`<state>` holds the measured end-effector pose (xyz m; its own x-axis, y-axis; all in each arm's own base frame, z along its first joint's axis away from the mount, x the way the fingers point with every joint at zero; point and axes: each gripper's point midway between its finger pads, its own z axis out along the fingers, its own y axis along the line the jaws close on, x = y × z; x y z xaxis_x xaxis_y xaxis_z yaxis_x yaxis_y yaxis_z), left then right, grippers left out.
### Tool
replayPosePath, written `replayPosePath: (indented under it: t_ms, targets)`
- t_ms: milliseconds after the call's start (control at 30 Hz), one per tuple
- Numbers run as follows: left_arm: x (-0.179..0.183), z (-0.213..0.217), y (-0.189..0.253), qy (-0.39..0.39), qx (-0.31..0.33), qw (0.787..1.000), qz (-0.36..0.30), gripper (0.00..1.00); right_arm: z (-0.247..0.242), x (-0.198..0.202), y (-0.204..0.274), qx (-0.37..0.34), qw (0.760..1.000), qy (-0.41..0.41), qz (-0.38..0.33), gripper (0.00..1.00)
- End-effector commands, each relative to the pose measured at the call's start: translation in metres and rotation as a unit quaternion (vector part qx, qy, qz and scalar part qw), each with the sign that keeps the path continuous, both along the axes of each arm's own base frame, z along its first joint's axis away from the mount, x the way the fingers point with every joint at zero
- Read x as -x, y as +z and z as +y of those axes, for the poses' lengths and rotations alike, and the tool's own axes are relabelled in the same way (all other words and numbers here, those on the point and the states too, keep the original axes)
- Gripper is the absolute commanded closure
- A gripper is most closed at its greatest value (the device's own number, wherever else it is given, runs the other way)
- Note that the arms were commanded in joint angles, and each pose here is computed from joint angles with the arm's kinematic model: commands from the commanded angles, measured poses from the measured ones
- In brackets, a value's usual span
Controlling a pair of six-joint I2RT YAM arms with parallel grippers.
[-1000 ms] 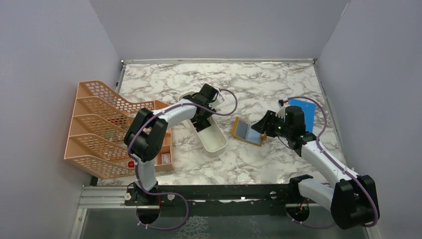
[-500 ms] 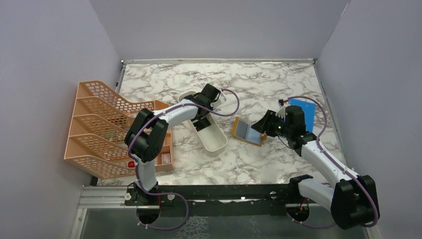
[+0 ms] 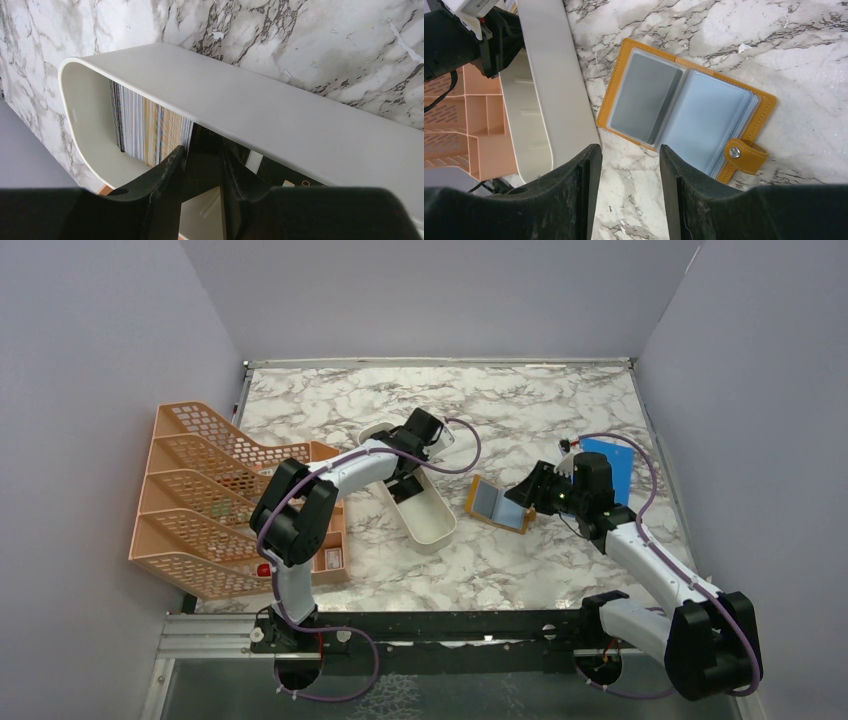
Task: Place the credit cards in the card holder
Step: Pick up the credit card from the storage box.
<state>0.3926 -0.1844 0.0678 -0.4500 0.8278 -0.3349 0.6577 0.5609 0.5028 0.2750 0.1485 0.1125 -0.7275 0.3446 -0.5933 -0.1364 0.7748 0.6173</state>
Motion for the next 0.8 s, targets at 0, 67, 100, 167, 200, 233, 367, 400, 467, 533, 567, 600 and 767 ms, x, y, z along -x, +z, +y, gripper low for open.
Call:
replayPosePath:
  t_ms: [0, 67, 100, 167, 200, 233, 367, 400, 467, 533, 567, 600, 767]
  targets:
    - [-0.011, 0.002, 0.028, 0.008, 0.002, 0.999, -0.041, 0.69, 0.004, -0.002, 0.011, -0.01, 1.0, 0.008, -0.013, 0.48]
    - [-0.01, 0.001, 0.029, 0.007, 0.004, 0.999, -0.041, 0.7, 0.004, -0.002, 0.011, -0.01, 1.0, 0.008, -0.013, 0.48]
    - [-0.01, 0.001, 0.029, 0.006, 0.006, 0.999, -0.04, 0.7, 0.004, -0.002, 0.011, -0.01, 1.0, 0.008, -0.013, 0.48]
    - [-0.009, 0.0, 0.031, 0.005, 0.007, 0.999, -0.039, 0.71, 0.004, -0.002, 0.011, -0.01, 1.0, 0.008, -0.012, 0.48]
    - [-0.009, -0.001, 0.032, 0.004, 0.007, 0.999, -0.039, 0.71, 0.004, -0.002, 0.011, -0.01, 1.0, 0.008, -0.012, 0.48]
    - [-0.009, 0.0, 0.032, 0.005, 0.007, 0.999, -0.039, 0.72, 0.004, -0.002, 0.01, -0.01, 1.0, 0.009, -0.011, 0.48]
    - [-0.008, -0.002, 0.034, 0.002, 0.01, 0.999, -0.035, 0.81, 0.005, -0.002, 0.01, -0.012, 1.0, 0.009, -0.012, 0.48]
    - [-0.007, -0.002, 0.033, 0.001, 0.011, 0.999, -0.033, 0.82, 0.005, -0.002, 0.01, -0.013, 1.0, 0.009, -0.012, 0.48]
    - [-0.006, -0.003, 0.033, 0.001, 0.015, 0.999, -0.029, 0.83, 0.005, -0.002, 0.01, -0.013, 1.0, 0.01, -0.01, 0.48]
    - [-0.003, -0.003, 0.031, 0.001, 0.017, 1.0, -0.022, 0.83, 0.005, -0.002, 0.01, -0.014, 1.0, 0.01, -0.011, 0.48]
    - [-0.002, -0.004, 0.031, 0.0, 0.019, 1.0, -0.017, 0.84, 0.005, -0.002, 0.01, -0.013, 1.0, 0.009, -0.012, 0.48]
    - [0.001, -0.004, 0.03, -0.001, 0.02, 1.0, -0.012, 0.86, 0.005, -0.002, 0.01, -0.013, 1.0, 0.009, -0.011, 0.48]
    - [0.002, -0.013, 0.041, 0.0, 0.046, 0.999, -0.001, 0.95, 0.006, -0.002, 0.01, -0.014, 1.0, 0.01, -0.01, 0.48]
